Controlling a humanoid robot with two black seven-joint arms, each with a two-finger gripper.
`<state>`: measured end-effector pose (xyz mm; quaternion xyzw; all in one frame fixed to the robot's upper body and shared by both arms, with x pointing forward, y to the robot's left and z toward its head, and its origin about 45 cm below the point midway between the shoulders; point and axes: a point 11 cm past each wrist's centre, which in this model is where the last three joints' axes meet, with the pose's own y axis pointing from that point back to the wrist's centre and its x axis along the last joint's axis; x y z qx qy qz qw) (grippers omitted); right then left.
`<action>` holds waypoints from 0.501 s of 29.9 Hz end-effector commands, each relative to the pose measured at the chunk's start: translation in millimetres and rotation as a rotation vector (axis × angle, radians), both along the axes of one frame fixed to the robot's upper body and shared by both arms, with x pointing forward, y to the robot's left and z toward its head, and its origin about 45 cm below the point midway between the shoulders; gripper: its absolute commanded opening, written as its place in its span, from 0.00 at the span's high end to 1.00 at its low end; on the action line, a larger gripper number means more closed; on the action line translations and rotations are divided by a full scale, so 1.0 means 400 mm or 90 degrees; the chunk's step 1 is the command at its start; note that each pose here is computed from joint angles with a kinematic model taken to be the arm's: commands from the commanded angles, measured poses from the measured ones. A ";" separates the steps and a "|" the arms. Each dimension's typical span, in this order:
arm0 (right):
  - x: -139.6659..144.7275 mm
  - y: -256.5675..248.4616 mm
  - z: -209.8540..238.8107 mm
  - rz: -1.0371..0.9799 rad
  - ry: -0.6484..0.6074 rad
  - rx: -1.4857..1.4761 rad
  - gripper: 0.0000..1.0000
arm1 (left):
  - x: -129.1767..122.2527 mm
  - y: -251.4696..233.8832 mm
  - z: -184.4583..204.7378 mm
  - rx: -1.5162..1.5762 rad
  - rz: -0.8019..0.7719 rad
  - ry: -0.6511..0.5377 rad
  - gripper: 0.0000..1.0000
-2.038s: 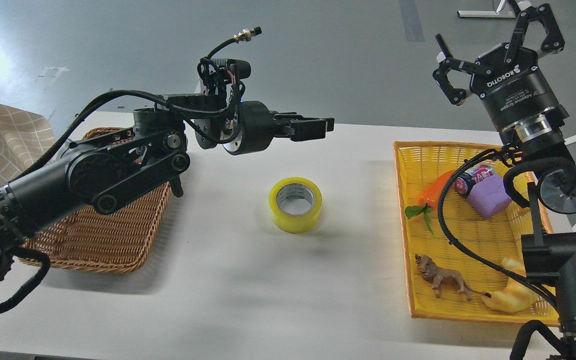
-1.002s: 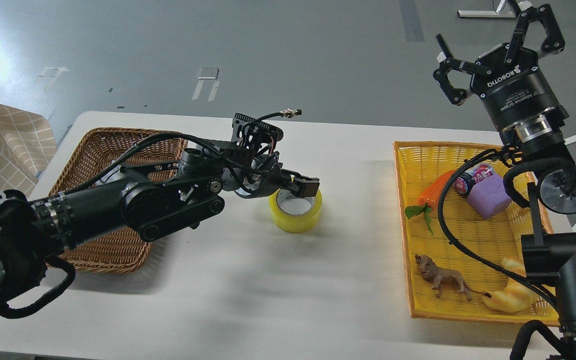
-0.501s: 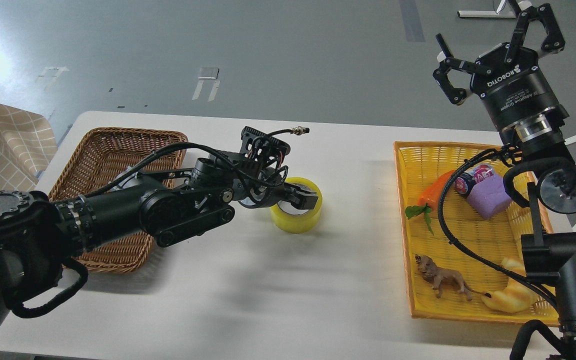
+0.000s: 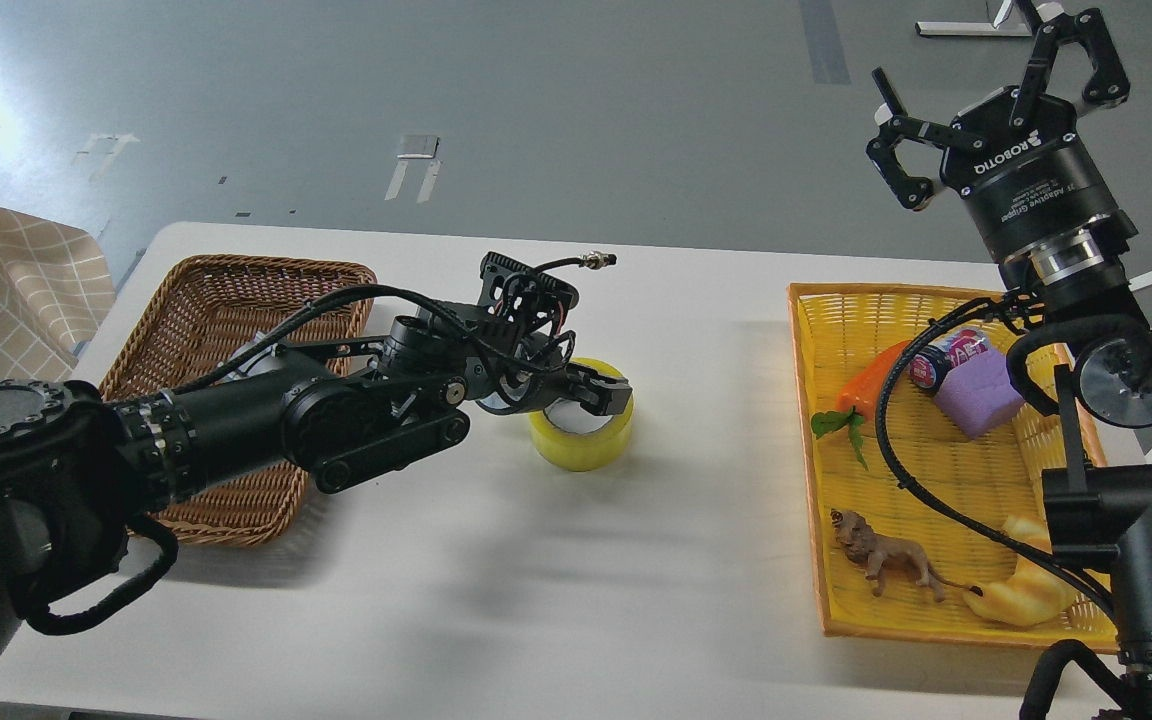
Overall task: Place and transfer tape with both arms
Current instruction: 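Grip the tape roll by its rim with the left gripper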
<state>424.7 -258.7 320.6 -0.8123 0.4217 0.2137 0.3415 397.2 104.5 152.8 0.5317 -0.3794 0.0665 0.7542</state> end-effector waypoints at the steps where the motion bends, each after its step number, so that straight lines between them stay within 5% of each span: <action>1: -0.001 0.000 -0.002 0.000 0.001 -0.001 0.02 | 0.004 0.002 0.007 0.002 -0.001 -0.005 0.11; 15: -0.003 -0.002 -0.006 -0.001 0.003 0.000 0.01 | 0.018 0.027 0.019 0.010 0.007 -0.015 0.11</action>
